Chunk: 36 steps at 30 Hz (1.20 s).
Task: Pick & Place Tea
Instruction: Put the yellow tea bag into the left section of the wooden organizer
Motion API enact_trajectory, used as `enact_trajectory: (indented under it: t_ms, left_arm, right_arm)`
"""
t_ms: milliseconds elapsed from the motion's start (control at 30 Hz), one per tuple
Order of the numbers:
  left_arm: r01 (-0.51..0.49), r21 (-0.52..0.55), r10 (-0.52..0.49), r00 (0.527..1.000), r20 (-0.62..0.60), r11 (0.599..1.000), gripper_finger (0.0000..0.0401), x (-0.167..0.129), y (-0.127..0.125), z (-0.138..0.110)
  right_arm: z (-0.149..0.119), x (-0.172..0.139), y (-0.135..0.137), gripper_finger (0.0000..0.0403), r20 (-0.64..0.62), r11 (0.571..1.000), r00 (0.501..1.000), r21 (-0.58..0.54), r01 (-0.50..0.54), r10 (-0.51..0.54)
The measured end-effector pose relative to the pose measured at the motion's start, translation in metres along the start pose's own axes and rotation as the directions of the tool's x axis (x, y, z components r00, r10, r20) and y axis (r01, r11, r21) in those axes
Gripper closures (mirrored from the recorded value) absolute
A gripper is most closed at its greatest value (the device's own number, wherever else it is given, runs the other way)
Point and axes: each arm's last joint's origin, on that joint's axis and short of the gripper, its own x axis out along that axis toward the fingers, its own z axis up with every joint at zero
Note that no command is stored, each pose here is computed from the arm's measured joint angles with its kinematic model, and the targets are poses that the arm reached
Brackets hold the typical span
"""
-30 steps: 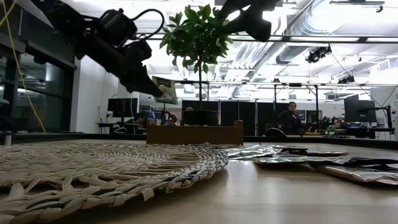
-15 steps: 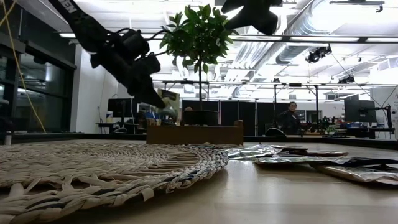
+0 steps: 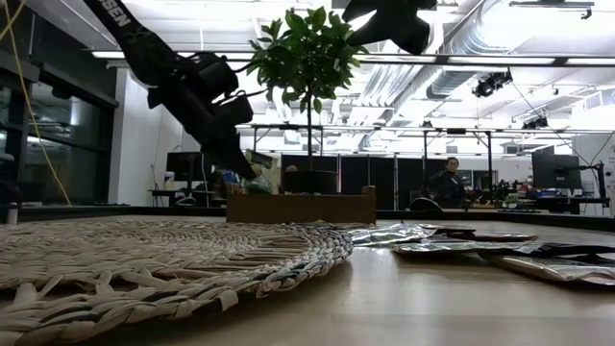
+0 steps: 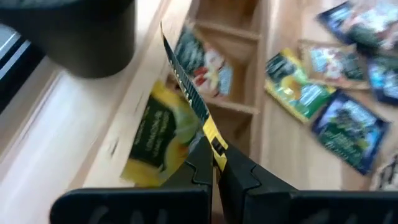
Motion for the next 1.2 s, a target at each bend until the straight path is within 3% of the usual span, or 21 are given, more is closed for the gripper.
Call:
enact_trajectory:
  t_ms: [400,833,1200]
  left_arm:
    - [0.011,0.002,-0.011,1.000,0.016,1.000,0.0391,0.0001,-0.0004,0.0015]
    - [-0.076,-0.034,0.076,0.997,-0.006,0.997,0.0251,0.0000,0.0021,0.0006]
    - [-0.135,-0.072,0.136,0.991,-0.002,0.988,0.0236,-0.0020,0.0047,0.0077]
  right_arm:
    - [0.0000,0.0001,-0.0002,0.0231,0.003,1.000,1.000,-0.018,0.007,-0.007]
    - [0.0000,0.0002,-0.0002,0.0231,0.002,1.000,1.000,-0.018,0.007,-0.007]
    - [0.0001,0.0003,-0.0004,0.0231,0.004,1.000,1.000,-0.017,0.010,-0.010]
